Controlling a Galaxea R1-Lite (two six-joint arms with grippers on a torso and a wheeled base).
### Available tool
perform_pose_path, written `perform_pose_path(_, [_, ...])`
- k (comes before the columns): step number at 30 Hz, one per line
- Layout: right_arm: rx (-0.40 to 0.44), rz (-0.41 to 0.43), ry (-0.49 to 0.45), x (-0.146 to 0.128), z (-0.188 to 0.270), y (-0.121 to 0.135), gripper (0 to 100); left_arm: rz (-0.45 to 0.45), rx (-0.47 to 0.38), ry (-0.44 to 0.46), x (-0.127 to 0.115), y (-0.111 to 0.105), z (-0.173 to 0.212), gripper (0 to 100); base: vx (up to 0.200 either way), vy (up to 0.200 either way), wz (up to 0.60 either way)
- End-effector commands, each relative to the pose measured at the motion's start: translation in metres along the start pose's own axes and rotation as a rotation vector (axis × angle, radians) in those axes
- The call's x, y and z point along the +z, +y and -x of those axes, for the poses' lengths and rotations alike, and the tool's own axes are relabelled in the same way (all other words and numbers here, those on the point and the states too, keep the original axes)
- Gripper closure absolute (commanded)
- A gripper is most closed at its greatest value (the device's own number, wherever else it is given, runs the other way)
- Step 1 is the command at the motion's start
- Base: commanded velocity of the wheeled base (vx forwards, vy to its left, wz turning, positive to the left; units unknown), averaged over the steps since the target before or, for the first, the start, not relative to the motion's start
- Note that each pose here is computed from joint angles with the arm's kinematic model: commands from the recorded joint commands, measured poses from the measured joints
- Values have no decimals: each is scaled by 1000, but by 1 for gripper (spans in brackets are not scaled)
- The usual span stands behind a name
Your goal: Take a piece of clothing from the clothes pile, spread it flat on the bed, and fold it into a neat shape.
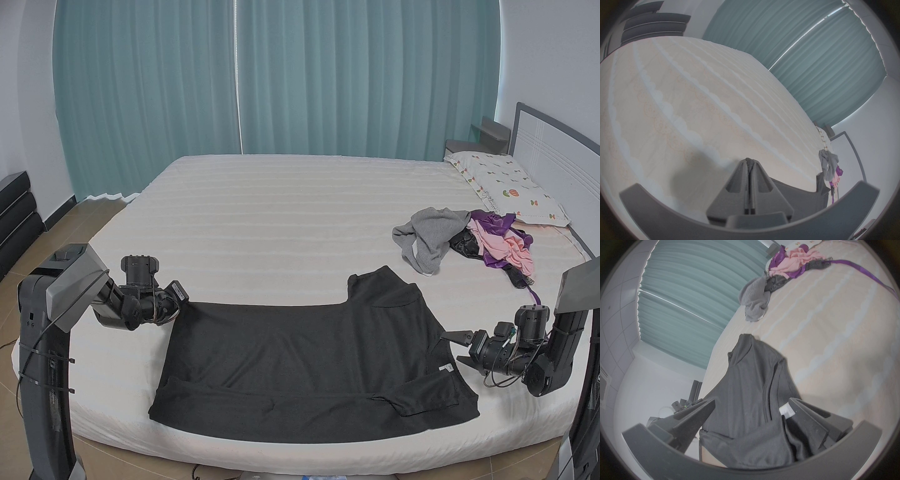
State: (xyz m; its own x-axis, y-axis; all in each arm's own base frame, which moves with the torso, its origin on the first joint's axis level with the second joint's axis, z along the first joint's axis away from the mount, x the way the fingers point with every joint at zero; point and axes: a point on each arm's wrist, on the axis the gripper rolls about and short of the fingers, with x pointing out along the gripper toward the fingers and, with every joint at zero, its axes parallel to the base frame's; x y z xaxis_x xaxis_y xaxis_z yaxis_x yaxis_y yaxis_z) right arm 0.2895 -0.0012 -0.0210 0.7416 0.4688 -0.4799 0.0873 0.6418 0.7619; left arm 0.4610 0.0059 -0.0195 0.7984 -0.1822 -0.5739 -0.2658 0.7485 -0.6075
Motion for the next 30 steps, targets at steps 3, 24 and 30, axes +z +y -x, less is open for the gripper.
perform_pose_path(3, [5, 48, -72, 18, -18, 10, 0, 25, -18, -20, 7, -8, 8, 100, 0, 0, 0])
perform_pose_path(24, [-140, 182, -103, 81, -143, 51, 0, 69, -9, 16, -2, -6, 11, 100, 0, 0, 0])
perform_pose_path(30, [-138, 198, -117, 94, -169, 48, 0, 69, -9, 16, -2, -6, 12, 100, 0, 0, 0])
